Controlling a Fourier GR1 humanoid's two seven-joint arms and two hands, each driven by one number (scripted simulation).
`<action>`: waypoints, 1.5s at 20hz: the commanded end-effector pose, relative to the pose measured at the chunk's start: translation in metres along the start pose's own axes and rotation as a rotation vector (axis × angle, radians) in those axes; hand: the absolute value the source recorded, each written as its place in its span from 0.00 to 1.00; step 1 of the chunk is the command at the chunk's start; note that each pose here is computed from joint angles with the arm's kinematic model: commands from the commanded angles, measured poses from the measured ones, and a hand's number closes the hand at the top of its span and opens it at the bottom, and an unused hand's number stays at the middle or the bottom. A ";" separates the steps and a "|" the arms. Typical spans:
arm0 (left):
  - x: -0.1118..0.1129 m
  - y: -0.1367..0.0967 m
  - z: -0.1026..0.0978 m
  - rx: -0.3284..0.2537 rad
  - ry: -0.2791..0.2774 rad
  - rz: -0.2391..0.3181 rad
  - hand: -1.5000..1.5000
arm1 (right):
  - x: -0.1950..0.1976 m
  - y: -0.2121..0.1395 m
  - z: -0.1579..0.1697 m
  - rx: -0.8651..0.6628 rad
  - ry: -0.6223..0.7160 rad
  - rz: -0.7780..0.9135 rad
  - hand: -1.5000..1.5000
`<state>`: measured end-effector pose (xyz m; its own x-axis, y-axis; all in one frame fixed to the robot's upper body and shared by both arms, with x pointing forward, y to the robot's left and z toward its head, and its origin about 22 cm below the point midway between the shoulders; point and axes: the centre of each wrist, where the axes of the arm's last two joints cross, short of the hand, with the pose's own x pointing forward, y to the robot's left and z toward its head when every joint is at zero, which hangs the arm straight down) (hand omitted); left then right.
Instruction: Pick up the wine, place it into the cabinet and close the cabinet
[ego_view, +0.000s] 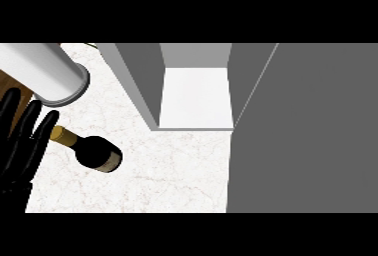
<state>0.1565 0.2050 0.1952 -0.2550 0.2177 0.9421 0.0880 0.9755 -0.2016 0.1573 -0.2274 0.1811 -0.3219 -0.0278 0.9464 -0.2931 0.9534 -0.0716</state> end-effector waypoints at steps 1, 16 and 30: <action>0.019 0.014 0.000 -0.006 -0.015 0.013 0.00 | 0.022 0.014 0.012 0.018 -0.068 0.012 0.00; -0.005 0.070 -0.011 0.124 0.006 -0.004 0.00 | 0.039 0.010 0.015 -0.002 -0.049 0.012 0.00; -0.058 0.124 -0.017 0.118 0.166 -0.006 0.00 | 0.040 0.005 0.020 0.012 -0.054 0.004 0.00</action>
<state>0.1886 0.3086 0.1408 -0.1286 0.2189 0.9672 -0.0295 0.9740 -0.2244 0.1586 -0.2249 0.1952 -0.3291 0.0131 0.9442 -0.2599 0.9600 -0.1039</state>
